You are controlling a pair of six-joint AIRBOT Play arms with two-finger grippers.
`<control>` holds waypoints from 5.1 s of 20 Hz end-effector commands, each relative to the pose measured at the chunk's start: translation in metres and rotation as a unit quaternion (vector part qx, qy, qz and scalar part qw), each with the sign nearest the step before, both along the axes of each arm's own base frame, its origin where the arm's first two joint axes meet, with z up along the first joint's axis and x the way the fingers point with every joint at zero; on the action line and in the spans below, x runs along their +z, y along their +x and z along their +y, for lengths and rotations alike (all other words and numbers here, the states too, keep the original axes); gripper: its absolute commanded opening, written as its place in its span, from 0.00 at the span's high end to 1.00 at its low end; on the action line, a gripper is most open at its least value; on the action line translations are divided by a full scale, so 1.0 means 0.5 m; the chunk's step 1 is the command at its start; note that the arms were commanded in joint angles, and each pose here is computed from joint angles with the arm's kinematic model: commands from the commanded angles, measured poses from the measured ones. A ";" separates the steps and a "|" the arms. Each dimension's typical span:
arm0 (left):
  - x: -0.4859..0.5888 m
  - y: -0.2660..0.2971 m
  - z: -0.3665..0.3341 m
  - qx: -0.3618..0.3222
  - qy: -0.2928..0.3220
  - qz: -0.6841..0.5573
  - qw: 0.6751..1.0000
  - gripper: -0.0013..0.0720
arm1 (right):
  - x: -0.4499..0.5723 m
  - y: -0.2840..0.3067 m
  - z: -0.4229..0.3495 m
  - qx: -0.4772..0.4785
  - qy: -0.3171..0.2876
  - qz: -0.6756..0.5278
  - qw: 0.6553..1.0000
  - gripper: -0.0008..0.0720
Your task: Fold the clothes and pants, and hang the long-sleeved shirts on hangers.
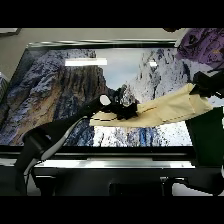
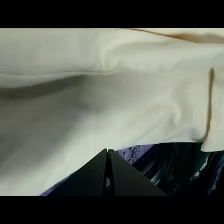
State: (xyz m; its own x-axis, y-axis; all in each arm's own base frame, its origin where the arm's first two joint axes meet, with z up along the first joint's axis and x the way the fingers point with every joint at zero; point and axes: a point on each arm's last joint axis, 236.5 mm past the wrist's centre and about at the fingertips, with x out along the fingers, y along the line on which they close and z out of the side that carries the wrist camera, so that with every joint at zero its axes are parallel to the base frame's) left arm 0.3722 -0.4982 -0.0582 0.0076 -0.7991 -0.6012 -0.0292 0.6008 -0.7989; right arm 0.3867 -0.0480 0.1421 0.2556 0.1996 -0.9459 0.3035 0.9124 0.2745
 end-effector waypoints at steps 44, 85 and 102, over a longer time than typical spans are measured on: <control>0.357 0.269 0.847 0.169 0.302 -0.137 0.928 0.96 | -0.255 0.062 0.764 0.091 0.139 0.060 0.984 0.93; 0.335 0.257 0.849 0.156 0.309 -0.128 0.929 0.96 | -0.483 0.046 0.339 0.115 0.319 0.036 0.940 0.89; 0.334 0.256 0.847 0.154 0.309 -0.128 0.930 0.96 | -0.026 0.296 -0.141 -0.128 0.132 -0.207 0.961 0.96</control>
